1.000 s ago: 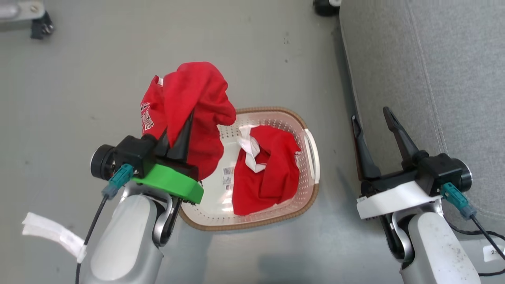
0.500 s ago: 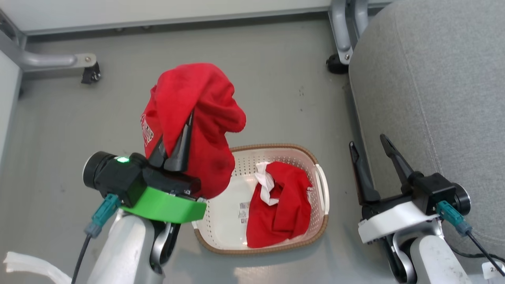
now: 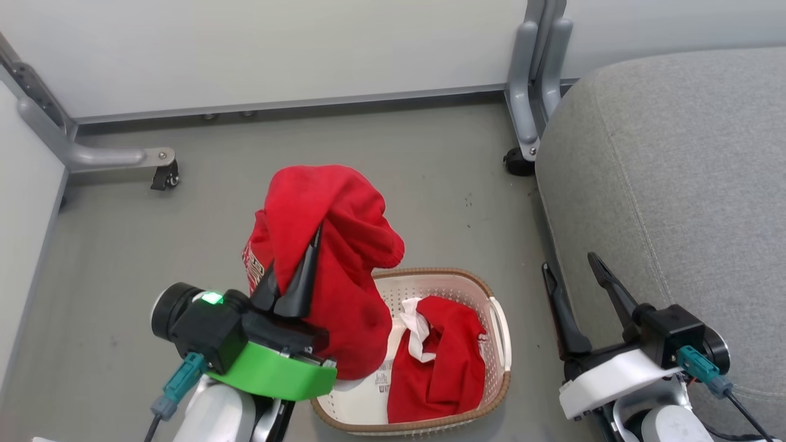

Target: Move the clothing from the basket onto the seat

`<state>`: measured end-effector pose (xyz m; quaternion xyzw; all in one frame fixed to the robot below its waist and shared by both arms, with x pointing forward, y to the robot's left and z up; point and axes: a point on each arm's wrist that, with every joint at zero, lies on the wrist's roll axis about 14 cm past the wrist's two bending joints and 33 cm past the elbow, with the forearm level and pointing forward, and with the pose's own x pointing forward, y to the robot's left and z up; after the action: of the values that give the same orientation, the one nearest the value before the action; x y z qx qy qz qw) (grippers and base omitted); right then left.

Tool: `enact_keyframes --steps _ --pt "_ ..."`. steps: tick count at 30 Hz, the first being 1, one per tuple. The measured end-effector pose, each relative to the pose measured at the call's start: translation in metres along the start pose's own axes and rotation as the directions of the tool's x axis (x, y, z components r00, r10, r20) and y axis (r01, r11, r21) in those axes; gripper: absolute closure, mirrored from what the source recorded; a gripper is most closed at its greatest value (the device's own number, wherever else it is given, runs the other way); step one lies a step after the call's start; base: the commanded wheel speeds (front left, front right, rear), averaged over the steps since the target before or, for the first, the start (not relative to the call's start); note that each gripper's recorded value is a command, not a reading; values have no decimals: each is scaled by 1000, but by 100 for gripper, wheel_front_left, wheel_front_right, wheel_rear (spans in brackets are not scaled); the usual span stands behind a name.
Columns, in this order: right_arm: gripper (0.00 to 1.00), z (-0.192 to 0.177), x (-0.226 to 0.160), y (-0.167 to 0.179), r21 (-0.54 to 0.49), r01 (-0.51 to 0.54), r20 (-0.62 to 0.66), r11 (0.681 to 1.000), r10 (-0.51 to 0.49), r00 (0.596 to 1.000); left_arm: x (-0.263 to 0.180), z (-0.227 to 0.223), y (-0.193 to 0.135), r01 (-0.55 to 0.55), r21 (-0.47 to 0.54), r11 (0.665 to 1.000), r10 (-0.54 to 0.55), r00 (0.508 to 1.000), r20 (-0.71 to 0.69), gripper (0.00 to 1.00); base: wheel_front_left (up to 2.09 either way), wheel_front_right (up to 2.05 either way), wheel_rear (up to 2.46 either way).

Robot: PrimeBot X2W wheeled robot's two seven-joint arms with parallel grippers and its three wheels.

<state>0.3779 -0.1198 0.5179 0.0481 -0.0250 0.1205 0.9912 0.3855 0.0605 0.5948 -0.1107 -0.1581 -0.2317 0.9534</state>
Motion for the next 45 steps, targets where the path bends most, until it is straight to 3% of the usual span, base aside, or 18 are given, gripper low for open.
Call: enact_keyframes --steps 17,24,32,38,42,45 --pt "0 1 -4 6 10 -12 -2 1000 12 1000 -2 -2 -6 14 1 1000 -14 1000 -10 100 0 0 0" --pt "0 -6 -1 45 39 -126 -35 991 128 991 -2 -4 -5 11 2 1000 -11 1000 -17 100 0 0 0" --pt "0 -4 8 127 105 -375 -33 921 380 924 -3 -9 -6 16 -7 1000 -16 999 -35 100 0 0 0" --pt "0 3 8 183 141 -544 -5 827 550 835 -1 -11 -9 28 -9 1000 -28 999 -42 100 0 0 0" --pt "0 8 10 201 136 -603 14 786 607 794 -2 -13 -11 33 -13 999 -34 998 -48 100 0 0 0" --pt "0 8 14 206 124 -623 18 772 626 780 -2 -13 -13 41 -14 999 -41 998 -48 100 0 0 0"
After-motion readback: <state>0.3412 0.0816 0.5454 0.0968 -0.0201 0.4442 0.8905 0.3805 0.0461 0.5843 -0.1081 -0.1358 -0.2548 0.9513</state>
